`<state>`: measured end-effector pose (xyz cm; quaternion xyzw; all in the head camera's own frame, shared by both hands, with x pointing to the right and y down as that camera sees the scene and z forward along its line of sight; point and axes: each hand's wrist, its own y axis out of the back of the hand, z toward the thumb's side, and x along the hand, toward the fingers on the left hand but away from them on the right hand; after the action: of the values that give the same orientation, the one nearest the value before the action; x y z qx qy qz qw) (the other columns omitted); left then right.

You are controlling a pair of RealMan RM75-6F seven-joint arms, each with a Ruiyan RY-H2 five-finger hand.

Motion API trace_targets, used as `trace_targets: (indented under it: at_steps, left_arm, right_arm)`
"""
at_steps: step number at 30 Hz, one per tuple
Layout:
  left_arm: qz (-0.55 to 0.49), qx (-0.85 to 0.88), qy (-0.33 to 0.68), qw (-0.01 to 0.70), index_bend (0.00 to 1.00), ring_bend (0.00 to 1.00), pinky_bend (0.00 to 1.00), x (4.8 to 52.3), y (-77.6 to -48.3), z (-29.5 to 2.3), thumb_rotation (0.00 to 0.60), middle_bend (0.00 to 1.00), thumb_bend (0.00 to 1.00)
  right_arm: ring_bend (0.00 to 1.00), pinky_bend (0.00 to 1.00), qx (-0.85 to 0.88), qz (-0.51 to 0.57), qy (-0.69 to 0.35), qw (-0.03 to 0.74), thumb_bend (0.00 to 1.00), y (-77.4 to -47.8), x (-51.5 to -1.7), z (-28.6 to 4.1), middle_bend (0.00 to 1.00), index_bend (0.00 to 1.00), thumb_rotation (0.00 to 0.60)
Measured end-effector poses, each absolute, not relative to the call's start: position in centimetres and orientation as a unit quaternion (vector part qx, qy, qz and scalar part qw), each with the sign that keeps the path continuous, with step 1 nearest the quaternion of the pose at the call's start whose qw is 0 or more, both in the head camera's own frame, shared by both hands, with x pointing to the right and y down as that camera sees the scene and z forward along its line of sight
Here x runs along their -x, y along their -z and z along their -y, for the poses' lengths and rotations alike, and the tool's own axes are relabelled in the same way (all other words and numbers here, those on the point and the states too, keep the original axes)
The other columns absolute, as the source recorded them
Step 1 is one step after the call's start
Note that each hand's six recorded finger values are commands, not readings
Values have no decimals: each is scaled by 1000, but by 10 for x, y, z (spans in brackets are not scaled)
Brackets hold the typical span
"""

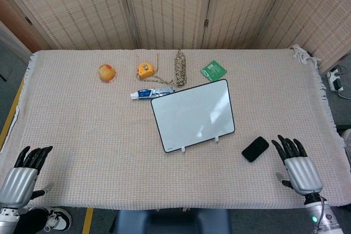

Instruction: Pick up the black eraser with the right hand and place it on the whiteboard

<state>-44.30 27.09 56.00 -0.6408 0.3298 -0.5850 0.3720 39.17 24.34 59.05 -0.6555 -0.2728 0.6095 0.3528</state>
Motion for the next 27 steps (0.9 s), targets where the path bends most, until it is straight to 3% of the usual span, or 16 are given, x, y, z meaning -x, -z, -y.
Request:
trace_targets:
  at_steps: [15,27]
  left_arm:
    - [-329,642,585,370,43,149,70,444,-561,-270,600,176,213]
    - [-326,640,589,371,43,149,70,444,-563,-270,600,177,213]
  right_arm:
    - [0,0,655,248,-616,361,314,-599,-391,-240,0,0,600]
    - [0,0,659,148,-643,362,313,-642,-385,-210,0,0,600]
